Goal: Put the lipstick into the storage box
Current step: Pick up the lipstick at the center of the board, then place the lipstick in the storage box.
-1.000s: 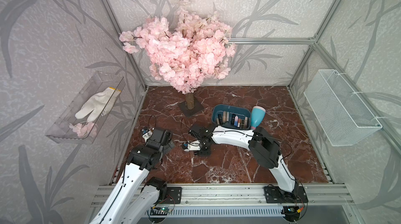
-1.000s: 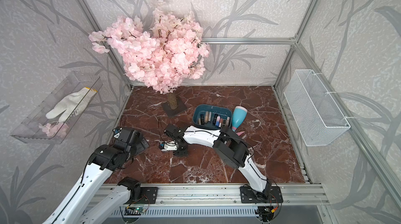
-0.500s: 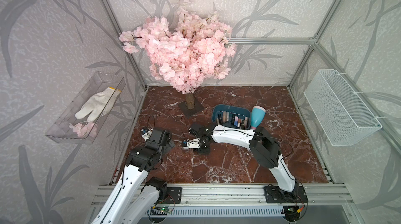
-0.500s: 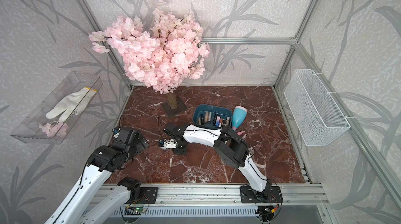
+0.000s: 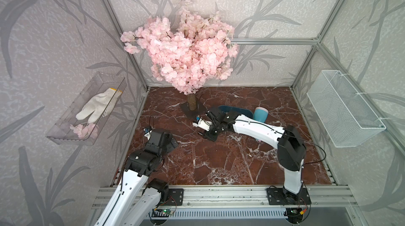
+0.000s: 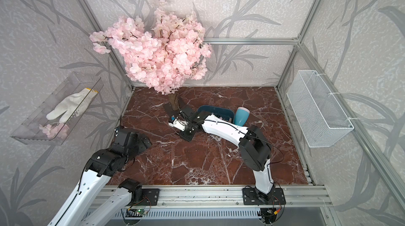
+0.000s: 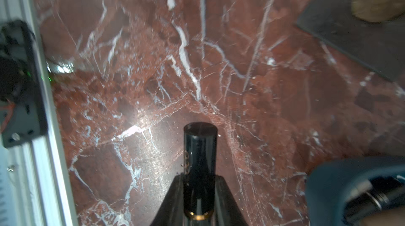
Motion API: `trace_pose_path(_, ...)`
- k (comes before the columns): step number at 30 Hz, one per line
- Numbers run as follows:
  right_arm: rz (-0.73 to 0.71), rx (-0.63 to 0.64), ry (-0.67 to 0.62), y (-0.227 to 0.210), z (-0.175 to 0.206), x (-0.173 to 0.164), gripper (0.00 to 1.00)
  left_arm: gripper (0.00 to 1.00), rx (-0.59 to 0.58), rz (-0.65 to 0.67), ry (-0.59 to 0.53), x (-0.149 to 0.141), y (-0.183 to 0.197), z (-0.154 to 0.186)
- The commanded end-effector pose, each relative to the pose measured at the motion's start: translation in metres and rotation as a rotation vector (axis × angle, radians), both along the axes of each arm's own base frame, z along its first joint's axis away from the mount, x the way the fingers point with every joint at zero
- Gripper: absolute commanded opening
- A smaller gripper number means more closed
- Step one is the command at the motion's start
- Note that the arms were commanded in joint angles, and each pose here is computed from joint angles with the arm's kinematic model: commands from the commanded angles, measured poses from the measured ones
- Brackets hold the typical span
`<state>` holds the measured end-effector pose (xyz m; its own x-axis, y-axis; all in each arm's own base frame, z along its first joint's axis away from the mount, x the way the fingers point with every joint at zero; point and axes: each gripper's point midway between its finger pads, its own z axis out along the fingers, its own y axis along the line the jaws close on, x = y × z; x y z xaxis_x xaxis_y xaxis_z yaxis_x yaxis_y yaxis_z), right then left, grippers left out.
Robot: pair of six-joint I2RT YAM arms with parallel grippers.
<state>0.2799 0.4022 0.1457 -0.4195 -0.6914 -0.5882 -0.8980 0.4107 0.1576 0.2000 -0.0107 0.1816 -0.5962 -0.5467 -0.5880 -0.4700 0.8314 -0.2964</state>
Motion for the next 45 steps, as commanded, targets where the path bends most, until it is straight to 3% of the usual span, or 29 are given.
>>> trace_pose_path(1,-0.139,0.206,0.091,-0.004,0.04,0.012,0.2,1.0,-0.041,-0.1,-0.093,0.011,-0.016,0.011)
trace_pose_path(7,-0.409,0.414,0.191,-0.047,0.078,0.053,0.19,1.0,-0.153,-0.189,-0.176,0.026,-0.043,0.018)
trace_pose_path(10,-0.525,0.446,0.238,-0.068,0.084,0.07,0.2,1.0,-0.195,-0.233,-0.188,0.035,-0.056,0.02)
trace_pose_path(22,-0.984,0.273,0.3,-0.151,0.038,0.116,0.19,1.0,-0.278,-0.384,-0.206,0.054,-0.091,0.026)
trace_pose_path(36,-1.127,0.065,0.329,-0.173,-0.04,0.144,0.19,1.0,-0.344,-0.49,-0.176,0.057,-0.115,0.022)
trace_pose_path(45,-1.168,-0.02,0.313,-0.181,-0.066,0.154,0.18,1.0,-0.332,-0.503,-0.166,0.054,-0.115,0.017)
